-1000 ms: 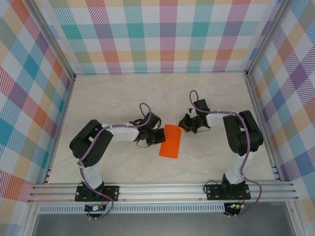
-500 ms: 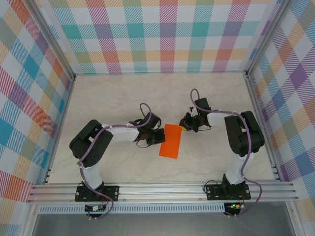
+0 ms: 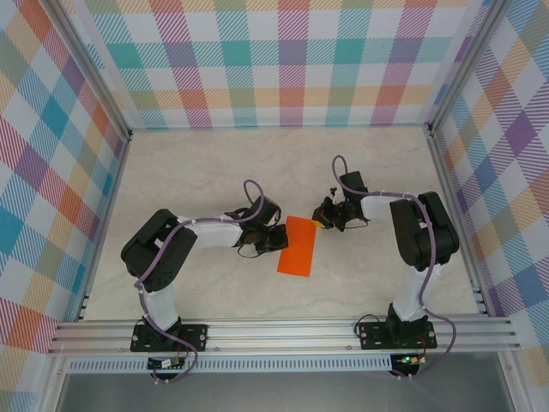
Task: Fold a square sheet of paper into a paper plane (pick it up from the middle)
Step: Fold the square sheet of paper in half at the center of the table, then fold the triangle a second time at the center of the table.
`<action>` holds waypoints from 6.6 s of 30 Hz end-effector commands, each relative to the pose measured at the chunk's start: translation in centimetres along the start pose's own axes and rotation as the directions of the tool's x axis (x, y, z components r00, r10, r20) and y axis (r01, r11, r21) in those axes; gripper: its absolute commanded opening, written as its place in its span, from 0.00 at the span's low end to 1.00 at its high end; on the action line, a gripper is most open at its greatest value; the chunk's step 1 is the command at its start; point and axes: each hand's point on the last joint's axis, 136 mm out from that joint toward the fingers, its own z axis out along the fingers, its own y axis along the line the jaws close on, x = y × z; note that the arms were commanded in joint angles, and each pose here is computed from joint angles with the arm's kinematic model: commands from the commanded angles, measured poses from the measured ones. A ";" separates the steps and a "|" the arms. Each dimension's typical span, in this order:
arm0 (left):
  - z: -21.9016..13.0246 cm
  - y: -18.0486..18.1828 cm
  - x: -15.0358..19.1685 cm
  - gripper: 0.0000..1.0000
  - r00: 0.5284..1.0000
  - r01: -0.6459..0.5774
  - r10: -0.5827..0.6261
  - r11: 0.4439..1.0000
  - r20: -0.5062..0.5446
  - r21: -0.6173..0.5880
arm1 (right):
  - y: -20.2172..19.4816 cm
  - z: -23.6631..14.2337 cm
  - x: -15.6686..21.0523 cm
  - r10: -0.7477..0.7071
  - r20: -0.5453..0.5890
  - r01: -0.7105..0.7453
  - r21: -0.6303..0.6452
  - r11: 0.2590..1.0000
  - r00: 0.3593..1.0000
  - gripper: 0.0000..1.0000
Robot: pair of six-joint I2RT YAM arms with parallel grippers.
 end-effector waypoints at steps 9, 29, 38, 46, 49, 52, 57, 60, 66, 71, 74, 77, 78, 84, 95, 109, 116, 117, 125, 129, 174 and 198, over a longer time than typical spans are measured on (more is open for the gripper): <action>0.8 7.8 4.2 0.00 0.993 0.031 -0.061 0.959 -0.097 -0.283 | 1.0 -0.4 -0.1 -0.072 -0.001 0.072 -0.034 0.997 0.997 0.00; 0.7 7.6 4.1 0.00 0.994 0.033 -0.059 0.962 -0.088 -0.272 | 1.4 -2.1 1.2 -0.131 0.030 0.132 -0.026 0.991 0.991 0.00; 0.5 7.7 4.1 0.00 0.995 0.028 -0.055 0.961 -0.089 -0.277 | 1.8 -1.1 5.9 -0.157 -0.027 0.156 -0.054 0.986 0.987 0.00; 0.6 7.6 4.1 0.00 0.995 0.031 -0.057 0.961 -0.087 -0.274 | -0.8 0.7 7.6 -0.126 -0.059 0.127 0.015 0.992 0.990 0.00; 0.5 7.6 4.2 0.00 0.994 0.032 -0.058 0.961 -0.089 -0.274 | -1.8 0.8 7.7 -0.106 -0.067 0.110 0.070 0.991 0.992 0.00; 0.4 7.6 4.1 0.00 0.995 0.027 -0.054 0.960 -0.089 -0.278 | -0.9 0.3 7.9 -0.121 -0.063 0.123 0.037 0.992 0.991 0.00; 0.3 7.6 4.1 0.00 0.995 0.030 -0.056 0.961 -0.085 -0.276 | 1.4 -1.1 8.5 -0.165 -0.048 0.164 -0.018 0.986 0.985 0.00; 0.4 7.6 4.1 0.00 0.995 0.031 -0.056 0.961 -0.084 -0.274 | 2.4 -1.8 9.0 -0.196 -0.039 0.195 -0.031 0.980 0.980 0.00; 0.6 7.5 4.1 0.00 0.995 0.033 -0.058 0.963 -0.086 -0.268 | 2.6 -1.6 10.0 -0.207 -0.040 0.206 -0.035 0.978 0.977 0.00; 0.7 7.6 4.2 0.00 0.994 0.032 -0.058 0.963 -0.090 -0.268 | 1.4 -0.3 10.5 -0.194 -0.060 0.192 -0.024 0.981 0.979 0.00; 0.7 7.7 4.2 0.00 0.994 0.033 -0.059 0.962 -0.088 -0.273 | 0.0 0.6 10.7 -0.165 -0.075 0.165 -0.004 0.986 0.983 0.00; 0.7 7.7 4.2 0.00 0.994 0.032 -0.058 0.961 -0.089 -0.274 | -1.3 1.2 11.1 -0.137 -0.090 0.139 0.019 0.990 0.986 0.00; 0.6 7.7 4.2 0.00 0.994 0.032 -0.058 0.961 -0.089 -0.274 | -1.5 1.2 11.2 -0.132 -0.093 0.135 0.025 0.991 0.987 0.00; 0.6 7.9 4.3 0.00 0.994 0.034 -0.060 0.960 -0.087 -0.277 | 0.7 -0.9 11.1 -0.183 -0.055 0.183 -0.007 0.983 0.982 0.01; 0.7 7.5 4.1 0.00 0.994 0.034 -0.060 0.963 -0.089 -0.268 | -0.9 -1.7 14.2 -0.170 -0.057 0.170 -0.005 0.985 0.984 0.03; 0.6 7.7 4.2 0.00 0.994 0.036 -0.062 0.961 -0.088 -0.275 | -0.7 -2.1 15.5 -0.202 -0.091 0.205 0.027 0.978 0.975 0.05; 0.6 7.7 4.2 0.00 0.994 0.035 -0.062 0.961 -0.090 -0.274 | -1.3 -1.2 16.3 -0.199 -0.118 0.204 0.034 0.978 0.973 0.06; 0.5 7.6 4.2 0.00 0.994 0.035 -0.062 0.961 -0.090 -0.274 | -1.9 -0.8 16.5 -0.190 -0.128 0.197 0.042 0.979 0.973 0.06; 0.2 7.3 4.0 0.00 0.995 0.027 -0.052 0.962 -0.088 -0.270 | -4.2 -0.5 17.5 -0.144 -0.150 0.157 0.075 0.985 0.978 0.05; 0.1 7.2 3.8 0.00 0.995 0.025 -0.050 0.962 -0.084 -0.271 | -3.0 -1.7 17.3 -0.175 -0.110 0.181 0.047 0.982 0.978 0.06; -5.2 0.0 -0.6 0.44 0.995 0.087 -0.095 0.979 0.034 0.186 | 1.2 -2.0 10.7 -0.228 0.031 0.216 0.222 0.951 0.973 0.33; -3.1 -1.8 -1.9 0.26 0.995 0.102 -0.102 0.963 -0.015 0.250 | 1.4 -3.5 12.3 -0.313 0.039 0.303 0.160 0.939 0.949 0.43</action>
